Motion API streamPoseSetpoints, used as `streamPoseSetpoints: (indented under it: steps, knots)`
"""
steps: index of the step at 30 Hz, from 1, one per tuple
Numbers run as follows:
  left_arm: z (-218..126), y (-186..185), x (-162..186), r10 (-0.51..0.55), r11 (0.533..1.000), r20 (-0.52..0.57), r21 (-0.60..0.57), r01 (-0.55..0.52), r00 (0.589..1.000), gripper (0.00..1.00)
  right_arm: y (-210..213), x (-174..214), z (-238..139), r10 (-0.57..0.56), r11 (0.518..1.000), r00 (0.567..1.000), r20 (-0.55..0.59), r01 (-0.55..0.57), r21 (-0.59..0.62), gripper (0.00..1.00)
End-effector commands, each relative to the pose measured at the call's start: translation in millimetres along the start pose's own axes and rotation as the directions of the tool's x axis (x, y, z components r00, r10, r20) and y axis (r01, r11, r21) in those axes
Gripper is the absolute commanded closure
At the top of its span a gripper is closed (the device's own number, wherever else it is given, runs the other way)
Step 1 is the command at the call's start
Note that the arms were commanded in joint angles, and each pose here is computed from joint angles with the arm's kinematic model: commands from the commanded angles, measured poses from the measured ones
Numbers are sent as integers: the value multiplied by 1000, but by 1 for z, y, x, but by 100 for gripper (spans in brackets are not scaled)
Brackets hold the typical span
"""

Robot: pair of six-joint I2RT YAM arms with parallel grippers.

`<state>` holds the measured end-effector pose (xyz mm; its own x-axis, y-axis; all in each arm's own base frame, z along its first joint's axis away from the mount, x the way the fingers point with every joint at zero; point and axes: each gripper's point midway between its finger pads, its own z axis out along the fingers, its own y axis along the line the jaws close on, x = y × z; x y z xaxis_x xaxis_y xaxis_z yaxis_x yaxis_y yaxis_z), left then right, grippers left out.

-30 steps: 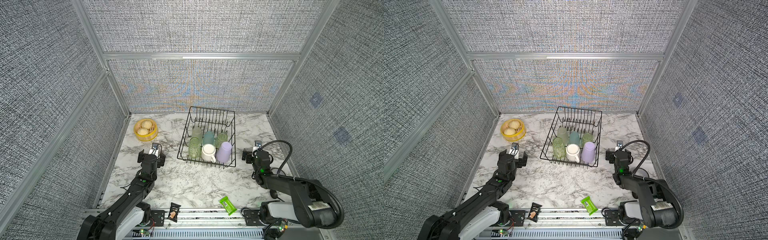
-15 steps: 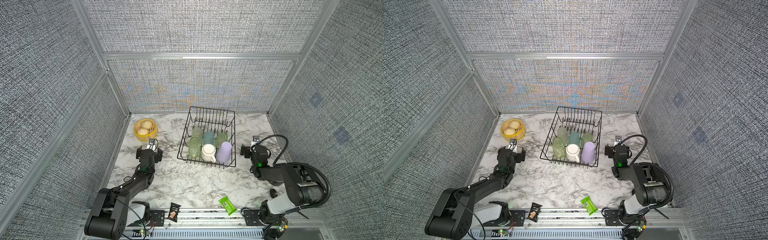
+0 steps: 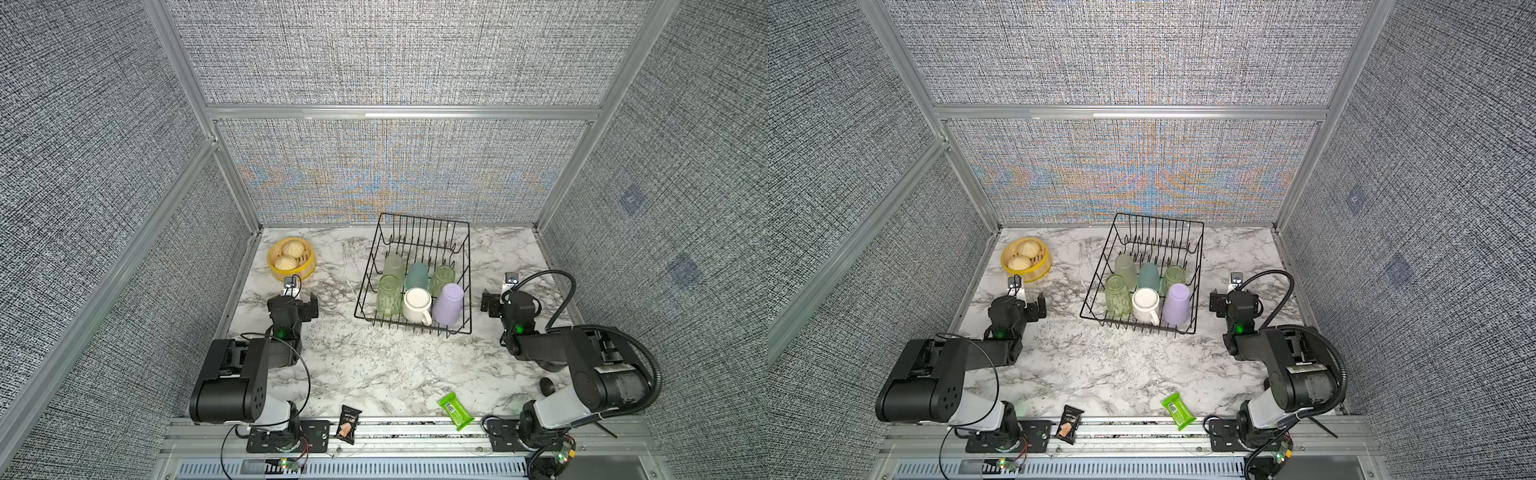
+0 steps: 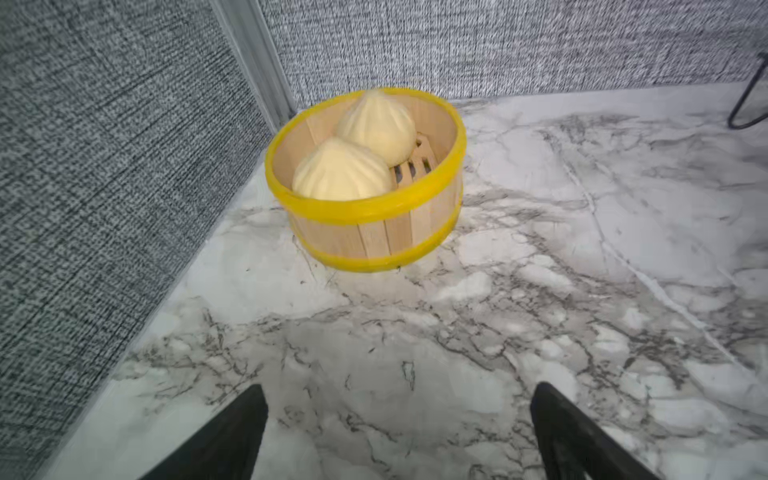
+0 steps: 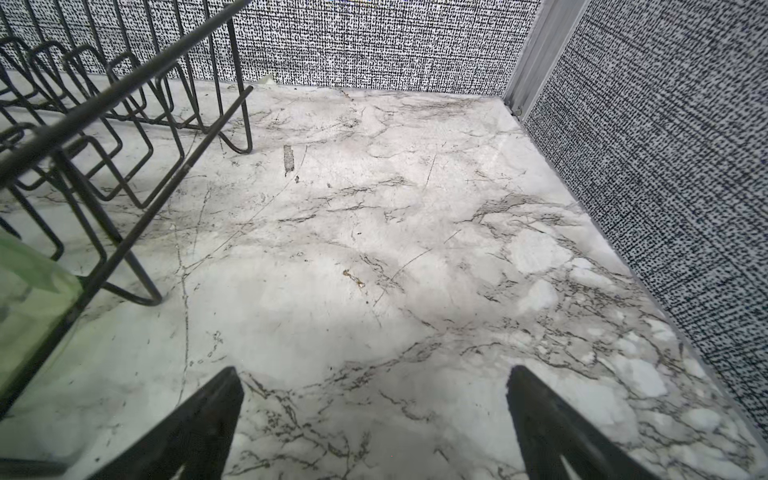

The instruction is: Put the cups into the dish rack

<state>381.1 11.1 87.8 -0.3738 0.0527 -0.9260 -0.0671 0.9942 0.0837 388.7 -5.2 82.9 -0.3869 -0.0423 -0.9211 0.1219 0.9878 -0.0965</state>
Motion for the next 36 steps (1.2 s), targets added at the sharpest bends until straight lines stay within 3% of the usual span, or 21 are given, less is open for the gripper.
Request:
streamPoseSetpoints:
  steps: [1,36]
  knots:
    - [3,-2,-14,-37,999,36,30,36,999,1,-2,-9,0,14,1000,999,37,-14,13,1]
    - [4,-2,-13,-39,999,29,30,38,999,1,-2,-10,1,15,1000,999,34,-15,12,1]
